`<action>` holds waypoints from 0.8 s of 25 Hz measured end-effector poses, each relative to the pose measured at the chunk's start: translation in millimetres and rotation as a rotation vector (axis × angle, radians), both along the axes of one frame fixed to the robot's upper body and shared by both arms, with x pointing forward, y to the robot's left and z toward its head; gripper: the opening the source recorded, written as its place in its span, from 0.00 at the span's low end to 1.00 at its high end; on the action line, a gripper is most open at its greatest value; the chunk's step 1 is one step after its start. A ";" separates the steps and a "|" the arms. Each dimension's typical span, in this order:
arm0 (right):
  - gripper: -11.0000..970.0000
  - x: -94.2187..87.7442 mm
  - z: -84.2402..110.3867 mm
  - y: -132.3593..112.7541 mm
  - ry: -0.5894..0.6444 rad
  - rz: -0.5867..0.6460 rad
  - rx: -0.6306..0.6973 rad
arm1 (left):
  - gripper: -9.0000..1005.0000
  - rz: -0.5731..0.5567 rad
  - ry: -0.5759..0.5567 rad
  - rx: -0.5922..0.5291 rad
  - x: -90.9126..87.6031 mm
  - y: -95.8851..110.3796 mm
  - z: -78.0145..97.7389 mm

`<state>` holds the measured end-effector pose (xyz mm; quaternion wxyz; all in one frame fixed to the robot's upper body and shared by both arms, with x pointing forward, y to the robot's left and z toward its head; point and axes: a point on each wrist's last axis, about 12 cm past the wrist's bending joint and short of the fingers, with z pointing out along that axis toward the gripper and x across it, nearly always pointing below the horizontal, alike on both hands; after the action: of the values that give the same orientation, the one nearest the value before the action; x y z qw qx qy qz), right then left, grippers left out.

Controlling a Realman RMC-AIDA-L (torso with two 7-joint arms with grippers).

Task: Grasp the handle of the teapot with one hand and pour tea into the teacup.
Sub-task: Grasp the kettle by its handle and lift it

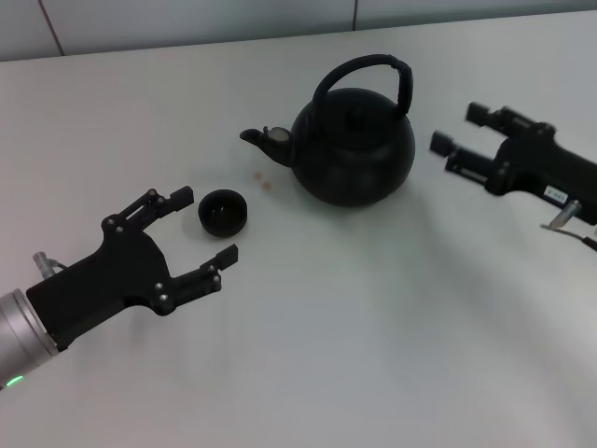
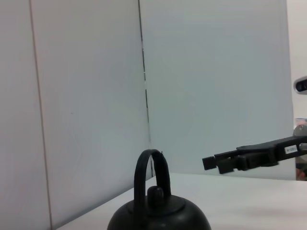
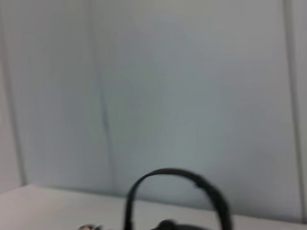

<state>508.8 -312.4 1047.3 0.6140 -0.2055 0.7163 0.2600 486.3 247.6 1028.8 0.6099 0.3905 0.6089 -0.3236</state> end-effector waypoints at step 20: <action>0.77 39.3 -10.1 30.1 -0.002 -0.073 -0.026 | 0.86 0.019 -0.005 0.024 6.8 1.0 0.7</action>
<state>548.1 -282.3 1037.2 0.6211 -0.1874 0.7260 0.2282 493.1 248.6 1029.5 0.6096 0.3927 0.6151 -0.3096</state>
